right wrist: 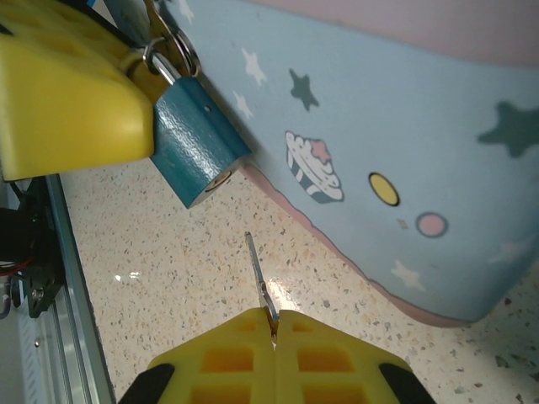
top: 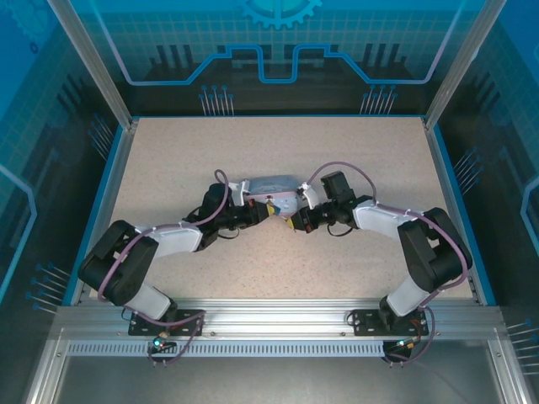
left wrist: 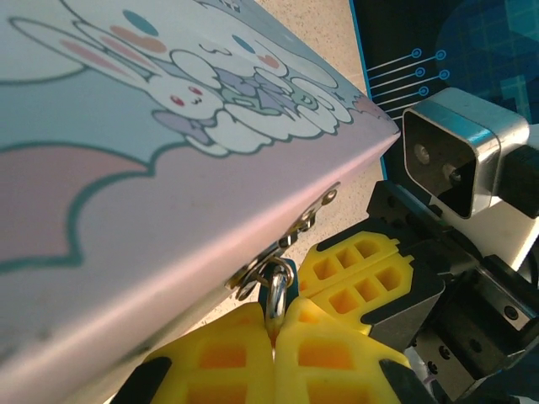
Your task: Unlock a padlock with a key
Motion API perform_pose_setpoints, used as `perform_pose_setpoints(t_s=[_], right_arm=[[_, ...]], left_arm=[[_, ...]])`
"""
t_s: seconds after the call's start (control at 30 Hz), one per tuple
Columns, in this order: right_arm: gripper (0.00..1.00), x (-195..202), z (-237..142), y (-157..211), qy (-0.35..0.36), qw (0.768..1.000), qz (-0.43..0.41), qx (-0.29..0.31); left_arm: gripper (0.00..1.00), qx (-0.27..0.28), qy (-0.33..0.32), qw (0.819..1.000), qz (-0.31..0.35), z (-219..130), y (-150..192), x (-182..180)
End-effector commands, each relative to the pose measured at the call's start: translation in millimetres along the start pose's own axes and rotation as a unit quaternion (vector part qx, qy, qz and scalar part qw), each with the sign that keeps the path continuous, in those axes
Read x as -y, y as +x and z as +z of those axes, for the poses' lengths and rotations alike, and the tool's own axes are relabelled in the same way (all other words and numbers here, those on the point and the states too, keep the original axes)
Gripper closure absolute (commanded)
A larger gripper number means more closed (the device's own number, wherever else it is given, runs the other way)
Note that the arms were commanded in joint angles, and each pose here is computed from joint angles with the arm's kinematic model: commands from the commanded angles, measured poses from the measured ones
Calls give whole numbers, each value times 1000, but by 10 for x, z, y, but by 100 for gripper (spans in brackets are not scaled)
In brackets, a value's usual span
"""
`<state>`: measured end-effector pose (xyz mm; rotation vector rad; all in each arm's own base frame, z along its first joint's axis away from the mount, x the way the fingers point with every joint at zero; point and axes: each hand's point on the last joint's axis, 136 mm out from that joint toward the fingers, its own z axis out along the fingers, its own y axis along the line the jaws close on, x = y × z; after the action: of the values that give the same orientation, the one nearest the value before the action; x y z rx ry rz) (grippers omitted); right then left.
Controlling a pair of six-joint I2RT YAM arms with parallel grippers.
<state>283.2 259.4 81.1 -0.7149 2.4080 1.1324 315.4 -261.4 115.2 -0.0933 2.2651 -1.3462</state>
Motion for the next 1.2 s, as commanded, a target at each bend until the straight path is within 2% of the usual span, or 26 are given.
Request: perform_pose_setpoints(t_s=[0.0, 0.6, 1.17], right_arm=[[100, -97, -64, -94, -22, 999, -21, 21], [100, -142, -177, -268, -35, 998, -31, 40], [100, -137, -93, -280, -47, 998, -29, 36]], left_arm=[[100, -2, 48, 998, 31, 7, -117, 257], [100, -20, 61, 998, 28, 8, -91, 223], [100, -22, 74, 997, 28, -4, -93, 282]])
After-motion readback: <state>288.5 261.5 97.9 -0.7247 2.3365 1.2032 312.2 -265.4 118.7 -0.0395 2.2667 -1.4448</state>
